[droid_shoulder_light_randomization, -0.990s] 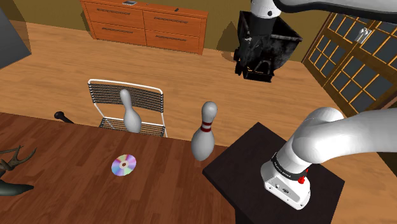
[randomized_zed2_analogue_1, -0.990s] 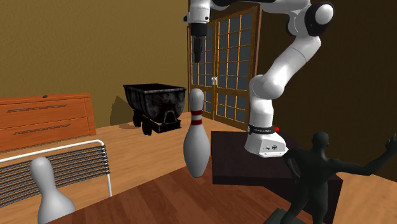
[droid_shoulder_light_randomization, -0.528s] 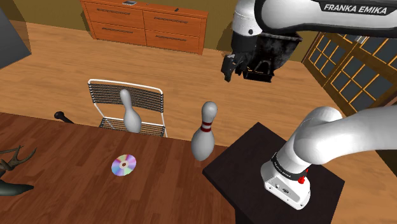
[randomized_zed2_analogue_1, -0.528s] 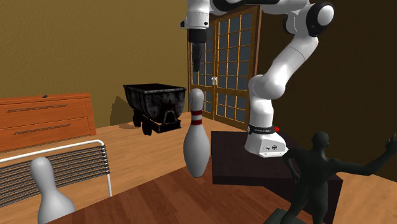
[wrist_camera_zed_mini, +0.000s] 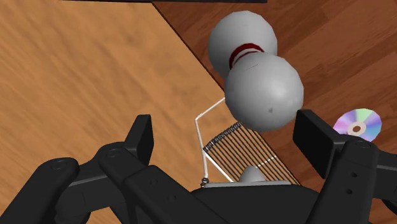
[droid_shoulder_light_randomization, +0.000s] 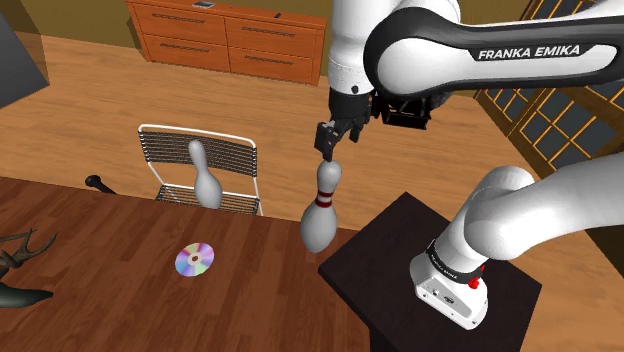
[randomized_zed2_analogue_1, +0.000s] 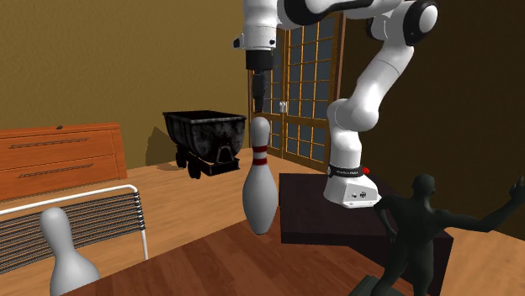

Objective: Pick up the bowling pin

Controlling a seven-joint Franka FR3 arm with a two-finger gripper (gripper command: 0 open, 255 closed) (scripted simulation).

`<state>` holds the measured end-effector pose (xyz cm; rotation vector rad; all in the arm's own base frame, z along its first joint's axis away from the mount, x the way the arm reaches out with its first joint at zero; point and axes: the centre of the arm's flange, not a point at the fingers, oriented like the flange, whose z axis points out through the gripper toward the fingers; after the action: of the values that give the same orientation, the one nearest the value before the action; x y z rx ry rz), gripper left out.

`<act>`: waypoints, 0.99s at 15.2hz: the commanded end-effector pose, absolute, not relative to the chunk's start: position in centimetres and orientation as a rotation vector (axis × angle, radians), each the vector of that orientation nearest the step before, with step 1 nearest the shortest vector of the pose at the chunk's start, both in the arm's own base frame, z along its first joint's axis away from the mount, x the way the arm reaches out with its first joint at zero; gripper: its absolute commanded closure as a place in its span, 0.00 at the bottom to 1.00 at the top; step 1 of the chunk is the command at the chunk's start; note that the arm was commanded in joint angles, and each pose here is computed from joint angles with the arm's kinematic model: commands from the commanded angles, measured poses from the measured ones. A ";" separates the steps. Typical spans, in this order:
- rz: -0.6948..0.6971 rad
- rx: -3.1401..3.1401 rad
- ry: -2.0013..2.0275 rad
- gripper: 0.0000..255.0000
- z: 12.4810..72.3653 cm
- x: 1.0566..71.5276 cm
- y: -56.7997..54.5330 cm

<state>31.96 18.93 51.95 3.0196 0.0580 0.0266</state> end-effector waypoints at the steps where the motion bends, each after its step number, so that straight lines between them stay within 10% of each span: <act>1: 0.019 3.026 0.067 0.00 51.0 31.9 21.2; 11: 0.017 3.028 0.070 0.00 46.6 31.9 21.9; 12: 0.017 3.028 0.070 1.00 46.6 31.8 21.9; 15: 0.017 3.028 0.070 1.00 46.6 31.8 21.9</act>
<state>31.85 21.92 46.74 3.0289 0.0696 0.0209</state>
